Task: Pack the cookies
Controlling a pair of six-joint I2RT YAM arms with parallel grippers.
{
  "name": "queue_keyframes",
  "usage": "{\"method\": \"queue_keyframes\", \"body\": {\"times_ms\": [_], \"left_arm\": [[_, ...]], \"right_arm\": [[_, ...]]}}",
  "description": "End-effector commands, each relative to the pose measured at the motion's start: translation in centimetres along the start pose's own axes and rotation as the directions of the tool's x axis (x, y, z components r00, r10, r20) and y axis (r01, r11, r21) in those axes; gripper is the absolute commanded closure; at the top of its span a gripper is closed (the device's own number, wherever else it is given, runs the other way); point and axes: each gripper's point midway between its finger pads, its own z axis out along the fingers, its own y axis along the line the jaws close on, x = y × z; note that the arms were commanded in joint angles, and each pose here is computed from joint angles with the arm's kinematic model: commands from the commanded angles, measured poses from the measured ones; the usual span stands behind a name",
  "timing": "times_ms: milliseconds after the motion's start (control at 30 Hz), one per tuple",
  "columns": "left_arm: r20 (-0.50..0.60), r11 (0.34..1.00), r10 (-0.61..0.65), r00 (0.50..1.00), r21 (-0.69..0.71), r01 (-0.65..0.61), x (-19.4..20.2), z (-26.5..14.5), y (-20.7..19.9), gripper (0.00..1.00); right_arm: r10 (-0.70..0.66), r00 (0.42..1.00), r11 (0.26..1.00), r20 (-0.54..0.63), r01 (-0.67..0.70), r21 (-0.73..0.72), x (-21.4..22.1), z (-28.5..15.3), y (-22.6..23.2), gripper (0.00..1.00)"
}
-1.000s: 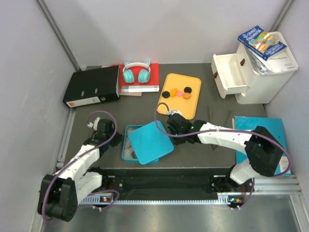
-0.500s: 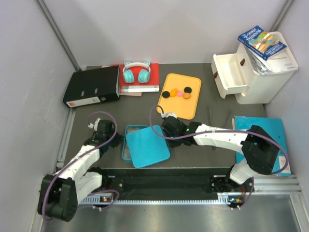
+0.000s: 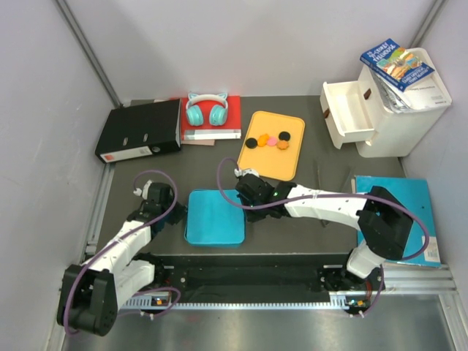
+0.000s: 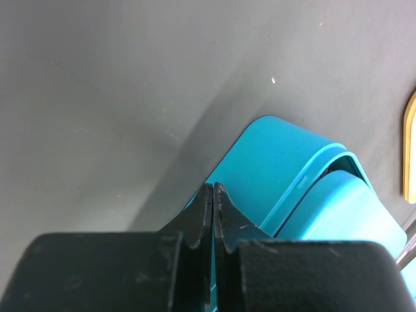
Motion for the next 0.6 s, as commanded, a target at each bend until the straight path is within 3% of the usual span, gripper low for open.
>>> {"method": "queue_keyframes", "body": {"times_ms": [0, 567], "left_arm": [[0.015, 0.999, -0.008, 1.0, 0.052, 0.008, -0.3, -0.3, -1.1, 0.99], [0.01, 0.998, -0.011, 1.0, 0.069, 0.01, -0.5, -0.4, -1.8, 1.0]], "right_arm": [[0.011, 0.998, 0.999, 0.063, -0.007, -0.049, -2.5, -0.7, 2.2, 1.0], [-0.02, 0.995, 0.994, 0.097, 0.03, -0.104, -5.5, -0.8, 4.9, 1.0]]}}
